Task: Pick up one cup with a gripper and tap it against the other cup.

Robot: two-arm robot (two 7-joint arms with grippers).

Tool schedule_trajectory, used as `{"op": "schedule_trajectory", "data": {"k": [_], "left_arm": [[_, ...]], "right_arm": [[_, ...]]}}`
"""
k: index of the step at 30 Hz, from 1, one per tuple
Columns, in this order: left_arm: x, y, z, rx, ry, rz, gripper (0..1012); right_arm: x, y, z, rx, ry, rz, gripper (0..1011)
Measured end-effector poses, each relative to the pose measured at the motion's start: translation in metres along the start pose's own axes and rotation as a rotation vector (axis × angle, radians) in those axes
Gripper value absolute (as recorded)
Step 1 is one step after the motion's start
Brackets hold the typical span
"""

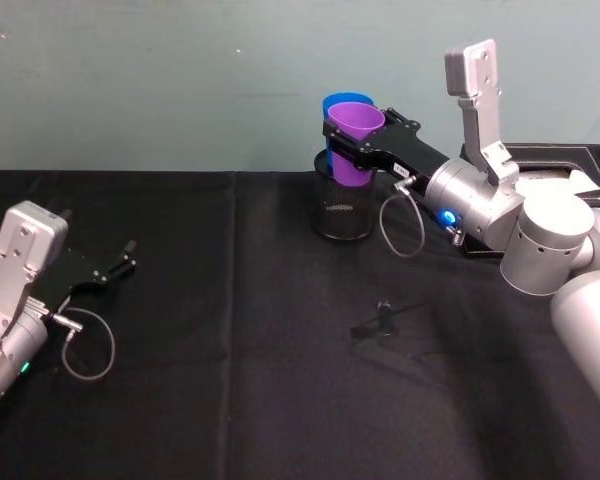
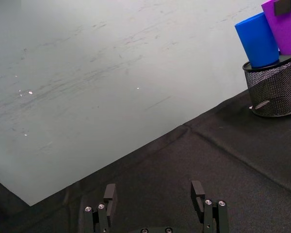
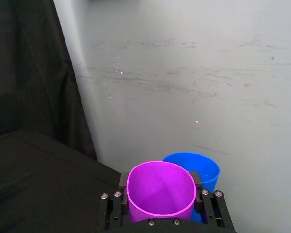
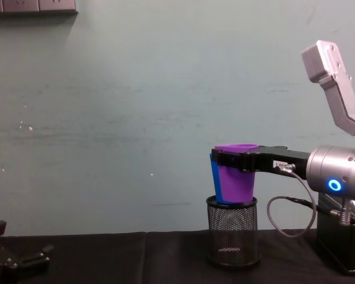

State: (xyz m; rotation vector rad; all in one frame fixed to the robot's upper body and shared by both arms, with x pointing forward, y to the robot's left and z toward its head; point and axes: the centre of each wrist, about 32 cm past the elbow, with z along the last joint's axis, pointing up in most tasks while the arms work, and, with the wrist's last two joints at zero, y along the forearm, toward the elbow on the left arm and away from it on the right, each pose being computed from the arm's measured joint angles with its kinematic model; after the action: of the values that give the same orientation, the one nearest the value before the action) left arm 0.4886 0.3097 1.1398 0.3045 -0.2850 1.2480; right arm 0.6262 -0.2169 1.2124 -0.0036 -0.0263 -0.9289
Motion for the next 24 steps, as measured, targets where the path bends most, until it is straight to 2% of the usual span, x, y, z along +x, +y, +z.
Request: {"op": "schedule_trajectory", "data": {"k": [24], "left_arm": [[0.0, 0.0, 0.0, 0.0, 0.0, 0.0, 1000]], "right_arm": [[0.0, 0.0, 0.0, 0.0, 0.0, 0.0, 733]]}}
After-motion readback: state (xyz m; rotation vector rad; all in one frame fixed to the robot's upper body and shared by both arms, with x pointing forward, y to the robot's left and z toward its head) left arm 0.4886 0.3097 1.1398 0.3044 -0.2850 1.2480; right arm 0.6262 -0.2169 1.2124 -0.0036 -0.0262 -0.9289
